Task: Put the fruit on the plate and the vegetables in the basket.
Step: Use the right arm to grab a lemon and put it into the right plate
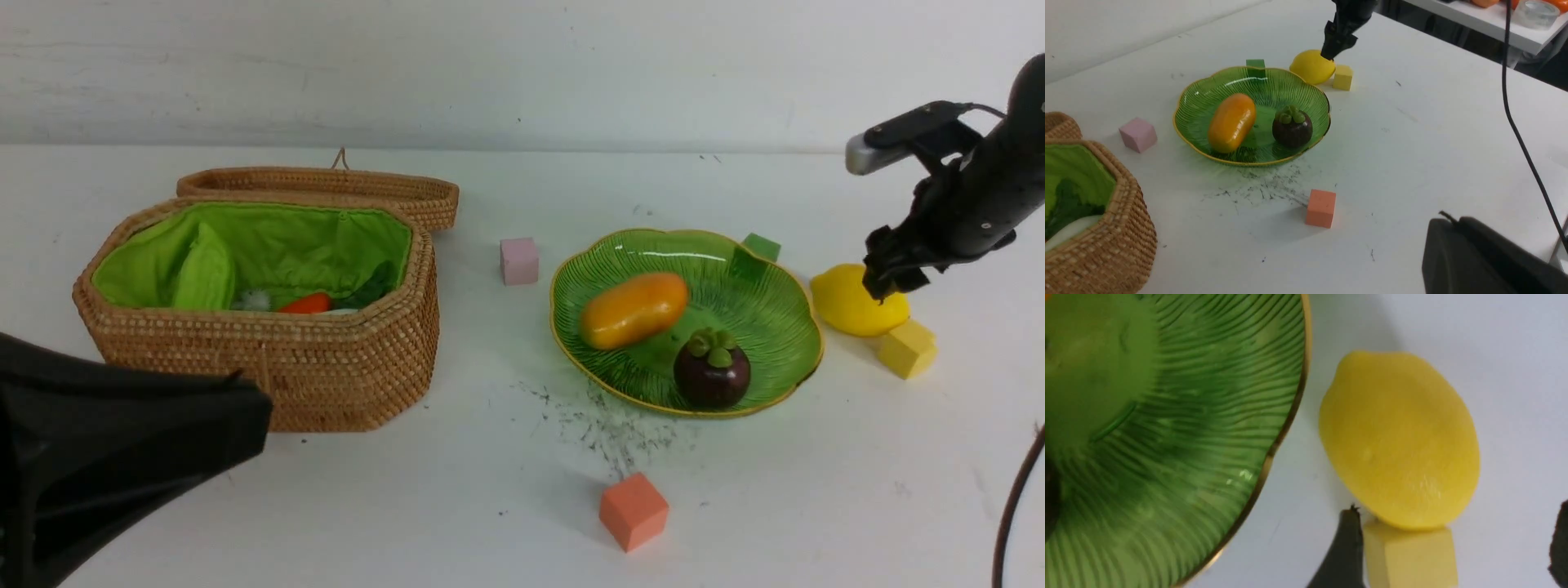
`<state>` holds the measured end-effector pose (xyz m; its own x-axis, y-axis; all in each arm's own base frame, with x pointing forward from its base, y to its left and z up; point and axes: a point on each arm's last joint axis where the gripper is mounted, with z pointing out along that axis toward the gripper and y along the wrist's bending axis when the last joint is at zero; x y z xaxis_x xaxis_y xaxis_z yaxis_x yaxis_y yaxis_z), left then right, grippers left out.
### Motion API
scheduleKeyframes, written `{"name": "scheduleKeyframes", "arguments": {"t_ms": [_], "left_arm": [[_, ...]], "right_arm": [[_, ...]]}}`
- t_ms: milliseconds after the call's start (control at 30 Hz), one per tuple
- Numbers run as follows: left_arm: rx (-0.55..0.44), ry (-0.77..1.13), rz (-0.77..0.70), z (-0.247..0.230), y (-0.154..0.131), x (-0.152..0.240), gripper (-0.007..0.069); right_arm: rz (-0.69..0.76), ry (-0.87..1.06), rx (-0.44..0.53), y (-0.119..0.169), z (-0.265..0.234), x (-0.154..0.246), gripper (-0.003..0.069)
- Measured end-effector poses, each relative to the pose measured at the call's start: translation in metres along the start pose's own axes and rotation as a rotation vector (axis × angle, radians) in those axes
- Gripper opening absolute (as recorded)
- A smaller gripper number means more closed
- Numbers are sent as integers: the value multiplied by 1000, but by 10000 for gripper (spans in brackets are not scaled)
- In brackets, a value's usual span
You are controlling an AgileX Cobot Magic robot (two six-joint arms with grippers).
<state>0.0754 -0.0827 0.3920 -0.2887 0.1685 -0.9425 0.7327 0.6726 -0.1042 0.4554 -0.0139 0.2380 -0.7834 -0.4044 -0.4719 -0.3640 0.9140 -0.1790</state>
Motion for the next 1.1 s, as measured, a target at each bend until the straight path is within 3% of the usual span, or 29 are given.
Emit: {"name": "scheduleKeyframes", "arguments": {"t_ms": [100, 433, 700, 833, 1100], "left_arm": [[2, 17, 0, 0, 0, 2, -6], [5, 20, -4, 0, 0, 2, -6], [7, 20, -6, 0, -1, 2, -6], [7, 19, -6, 0, -1, 2, -6], [5, -1, -6, 0, 0, 0, -6]], "right_arm": [[32, -14, -19, -9, 17, -4, 675], [-12, -3, -149, -21, 53, -20, 647], [-42, 68, -158, -19, 86, -8, 627], [-45, 69, -158, -19, 86, -8, 591], [-45, 68, -158, -19, 84, -8, 587]]}}
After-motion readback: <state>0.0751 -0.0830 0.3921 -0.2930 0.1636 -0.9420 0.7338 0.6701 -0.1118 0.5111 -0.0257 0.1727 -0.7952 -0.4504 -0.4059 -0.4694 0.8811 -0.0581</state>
